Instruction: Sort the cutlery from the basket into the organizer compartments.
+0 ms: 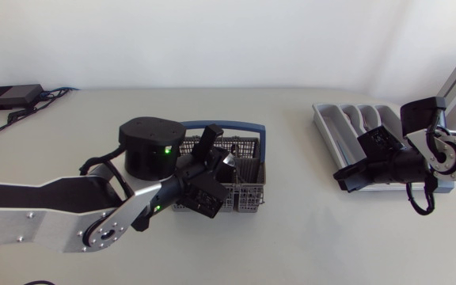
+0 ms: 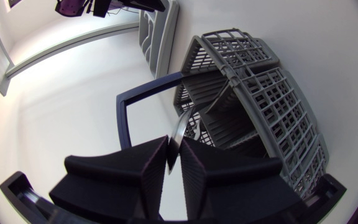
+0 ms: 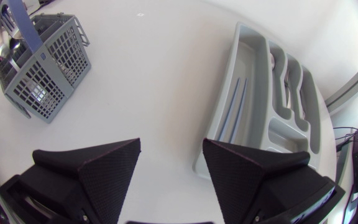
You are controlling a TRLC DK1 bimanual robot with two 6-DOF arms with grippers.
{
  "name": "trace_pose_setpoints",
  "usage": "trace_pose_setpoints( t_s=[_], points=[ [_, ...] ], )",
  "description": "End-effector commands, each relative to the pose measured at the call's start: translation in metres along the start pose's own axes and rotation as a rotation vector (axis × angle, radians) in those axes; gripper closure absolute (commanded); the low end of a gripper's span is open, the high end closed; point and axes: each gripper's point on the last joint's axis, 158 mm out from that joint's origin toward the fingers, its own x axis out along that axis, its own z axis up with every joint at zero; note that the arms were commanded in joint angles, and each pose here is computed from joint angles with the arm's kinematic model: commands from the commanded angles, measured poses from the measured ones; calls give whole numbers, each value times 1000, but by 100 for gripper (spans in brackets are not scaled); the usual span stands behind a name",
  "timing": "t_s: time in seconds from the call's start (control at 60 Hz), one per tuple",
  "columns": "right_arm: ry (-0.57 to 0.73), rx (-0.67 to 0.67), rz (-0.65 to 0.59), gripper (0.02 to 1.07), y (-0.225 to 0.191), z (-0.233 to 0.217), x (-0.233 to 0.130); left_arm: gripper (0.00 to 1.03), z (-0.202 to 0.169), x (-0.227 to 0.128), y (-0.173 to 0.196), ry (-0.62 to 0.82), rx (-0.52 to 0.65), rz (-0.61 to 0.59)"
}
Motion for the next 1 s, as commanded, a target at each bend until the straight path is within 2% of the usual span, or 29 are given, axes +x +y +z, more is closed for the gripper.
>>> trace_pose_setpoints(
  t_s=[0.0, 0.033, 0.267, 0.783, 0.983],
  points=[
    [11, -15, 11, 34, 6, -10, 1, 98, -2, 2, 13, 0, 23, 30],
    [11, -15, 11, 34, 6, -10, 1, 100, -2, 1, 12, 0, 23, 29],
    [11, -15, 12, 34, 6, -9, 1, 100, -4, -9, 32, -10, 14, 71],
    [11, -20, 19, 34, 12, -10, 0, 100, -13, -33, 78, -26, -74, 34],
    [10, -26, 18, 34, 13, -8, -1, 100, -22, -46, 89, -16, -72, 35]
  ],
)
